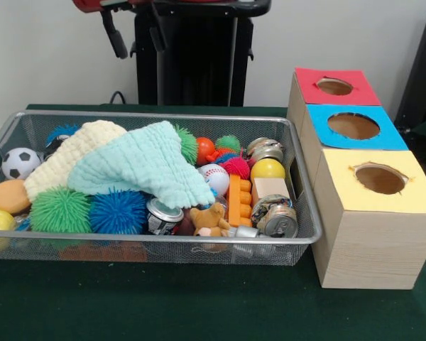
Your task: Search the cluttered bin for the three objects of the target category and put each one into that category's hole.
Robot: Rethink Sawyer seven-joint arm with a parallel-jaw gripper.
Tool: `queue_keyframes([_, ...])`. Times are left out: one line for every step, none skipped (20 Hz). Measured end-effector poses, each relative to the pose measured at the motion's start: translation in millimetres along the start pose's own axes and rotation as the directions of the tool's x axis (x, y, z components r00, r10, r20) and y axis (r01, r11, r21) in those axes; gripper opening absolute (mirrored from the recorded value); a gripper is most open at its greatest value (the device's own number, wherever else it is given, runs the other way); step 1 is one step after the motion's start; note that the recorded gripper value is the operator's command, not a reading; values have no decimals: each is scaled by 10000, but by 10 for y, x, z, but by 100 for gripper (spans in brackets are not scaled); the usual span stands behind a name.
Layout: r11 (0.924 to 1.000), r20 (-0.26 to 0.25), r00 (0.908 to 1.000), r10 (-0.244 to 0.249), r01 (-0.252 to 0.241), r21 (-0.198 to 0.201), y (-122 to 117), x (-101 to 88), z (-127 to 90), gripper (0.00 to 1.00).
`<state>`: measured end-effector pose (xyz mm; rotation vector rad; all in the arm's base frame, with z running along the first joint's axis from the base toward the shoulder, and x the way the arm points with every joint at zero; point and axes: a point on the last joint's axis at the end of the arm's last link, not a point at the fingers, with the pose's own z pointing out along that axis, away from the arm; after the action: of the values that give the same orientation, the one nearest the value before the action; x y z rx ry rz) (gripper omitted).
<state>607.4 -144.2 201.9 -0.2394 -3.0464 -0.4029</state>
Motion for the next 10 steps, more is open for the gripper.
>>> queue_keyframes([10000,31,10000,-21,21,4,9,-4,-4,100])
queue_keyframes([10000,79,10000,-53,53,19,25,-9,-11,100])
queue_keyframes([10000,109,9999,-71,71,30,34,-12,-14,100])
queue_keyframes([9999,187,9997,-133,131,74,68,-20,-20,100])
queue_keyframes([9998,212,9997,-153,151,88,80,-24,-22,100])
queue_keyframes([9995,317,9991,-272,268,143,150,-40,-25,100])
queue_keyframes([9993,356,9988,-330,324,164,184,-48,-24,100])
queue_keyframes([9986,424,9979,-487,478,215,283,-65,-9,100])
queue_keyframes([9980,446,9973,-590,580,244,351,-73,7,100])
queue_keyframes([9972,442,9965,-706,694,274,426,-76,31,100])
